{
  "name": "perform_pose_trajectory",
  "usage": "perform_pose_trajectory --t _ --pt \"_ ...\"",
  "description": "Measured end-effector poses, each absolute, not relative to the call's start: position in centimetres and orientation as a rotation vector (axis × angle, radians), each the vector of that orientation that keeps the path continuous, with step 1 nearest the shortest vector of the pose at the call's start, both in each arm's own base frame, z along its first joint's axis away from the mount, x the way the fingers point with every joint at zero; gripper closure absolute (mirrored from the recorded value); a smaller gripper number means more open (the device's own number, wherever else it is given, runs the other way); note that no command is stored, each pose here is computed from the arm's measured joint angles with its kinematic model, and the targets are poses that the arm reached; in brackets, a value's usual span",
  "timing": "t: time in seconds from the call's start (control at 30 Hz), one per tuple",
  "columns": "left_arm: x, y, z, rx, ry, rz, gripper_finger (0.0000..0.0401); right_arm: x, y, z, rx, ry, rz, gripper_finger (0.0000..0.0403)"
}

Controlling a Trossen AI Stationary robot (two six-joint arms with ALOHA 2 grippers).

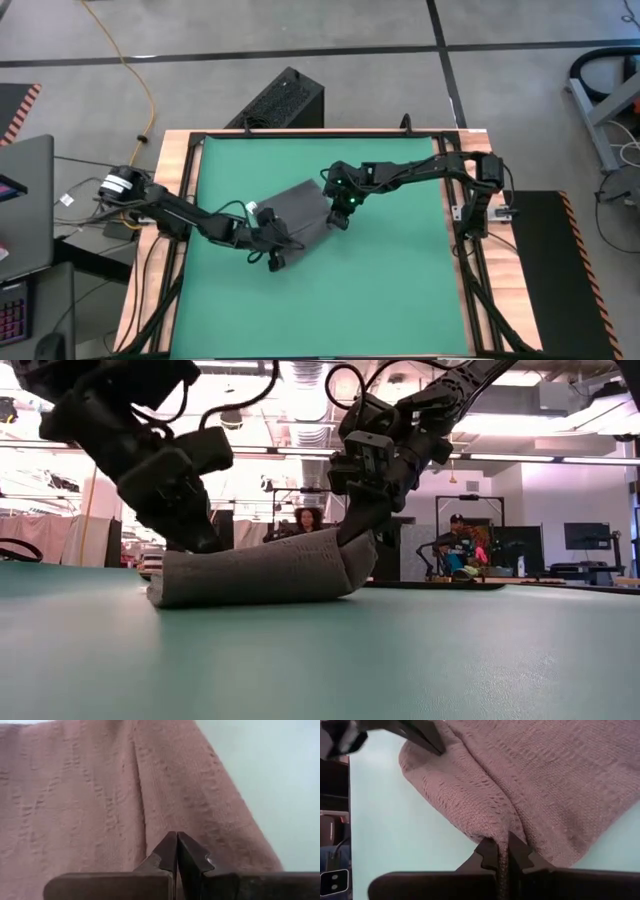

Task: Roll towel
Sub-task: Roll the microfiber towel

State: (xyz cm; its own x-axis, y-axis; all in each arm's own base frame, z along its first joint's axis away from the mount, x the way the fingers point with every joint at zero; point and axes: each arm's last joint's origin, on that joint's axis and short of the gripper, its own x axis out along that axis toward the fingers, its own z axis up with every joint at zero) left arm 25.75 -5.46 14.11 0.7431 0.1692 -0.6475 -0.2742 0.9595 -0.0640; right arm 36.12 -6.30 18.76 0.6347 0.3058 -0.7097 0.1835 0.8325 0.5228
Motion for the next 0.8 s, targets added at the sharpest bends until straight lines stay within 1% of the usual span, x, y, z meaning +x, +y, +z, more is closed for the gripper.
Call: perform_pose_trajectory --t 0.2,0.37,0.53,0.63,0.8 --pt "26.4 -5.9 11.7 -0.196 0.757 0.203 0.0401 36.1 -6.2 18.8 0.63 0.898 0.125 0.0382" --pt "27.2 -6.4 10.3 -0.275 0.772 0.094 0.0401 36.4 -6.1 19.5 0.651 0.887 0.161 0.0382" --pt "27.5 -6.6 9.9 -0.323 0.777 0.052 0.0401 36.4 -6.7 19.6 0.646 0.89 0.118 0.0382" --pt "27.4 -6.6 9.8 -0.324 0.78 0.049 0.0401 36.1 -7.3 18.3 0.649 0.959 0.062 0.0382" --pt "27.4 -6.6 9.8 -0.332 0.782 0.034 0.0401 36.6 -7.9 15.9 0.658 1.011 0.065 0.0382"
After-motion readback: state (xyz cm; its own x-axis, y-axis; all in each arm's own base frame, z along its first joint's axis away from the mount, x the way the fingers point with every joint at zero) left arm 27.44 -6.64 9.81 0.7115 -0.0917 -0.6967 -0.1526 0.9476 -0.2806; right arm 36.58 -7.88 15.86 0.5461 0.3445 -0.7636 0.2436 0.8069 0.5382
